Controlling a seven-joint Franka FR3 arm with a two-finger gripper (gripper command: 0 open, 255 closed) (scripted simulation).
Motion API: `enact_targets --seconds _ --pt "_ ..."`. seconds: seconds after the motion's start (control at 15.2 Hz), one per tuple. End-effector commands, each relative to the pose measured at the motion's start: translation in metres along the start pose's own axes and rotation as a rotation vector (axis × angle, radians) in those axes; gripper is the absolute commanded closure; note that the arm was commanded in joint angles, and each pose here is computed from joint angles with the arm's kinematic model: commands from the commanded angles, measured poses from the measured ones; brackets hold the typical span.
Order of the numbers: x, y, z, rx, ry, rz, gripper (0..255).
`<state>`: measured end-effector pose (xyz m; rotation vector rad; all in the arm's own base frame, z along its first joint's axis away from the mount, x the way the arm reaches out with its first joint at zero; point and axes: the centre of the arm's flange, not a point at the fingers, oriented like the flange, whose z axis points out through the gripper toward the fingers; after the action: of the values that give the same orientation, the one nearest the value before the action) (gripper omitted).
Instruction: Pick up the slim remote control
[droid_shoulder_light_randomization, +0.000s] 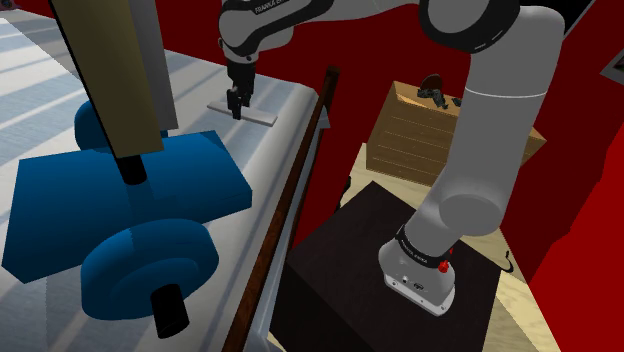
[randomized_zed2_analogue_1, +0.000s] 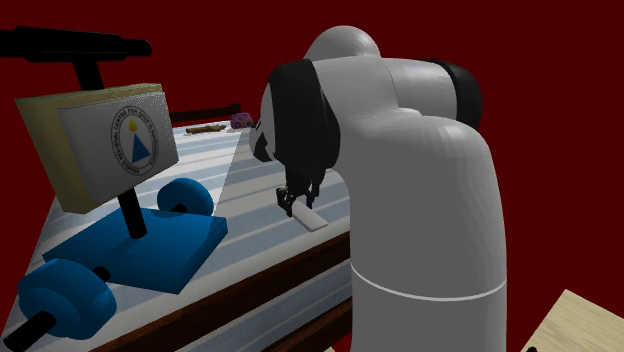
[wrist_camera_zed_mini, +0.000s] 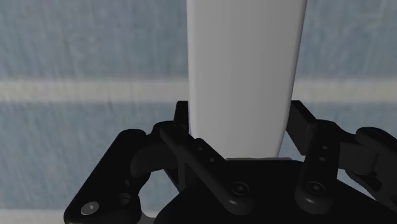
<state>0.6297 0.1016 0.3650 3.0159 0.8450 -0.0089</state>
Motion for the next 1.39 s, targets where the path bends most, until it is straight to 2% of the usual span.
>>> enact_targets --seconds 0.0,0.46,1.32 --pt "0.000 0.000 0.000 0.000 0.000 0.000 255" --pt "0.000 0.000 0.001 0.000 0.000 0.000 255" --pt "0.000 0.000 -0.068 0.000 0.000 0.000 255"
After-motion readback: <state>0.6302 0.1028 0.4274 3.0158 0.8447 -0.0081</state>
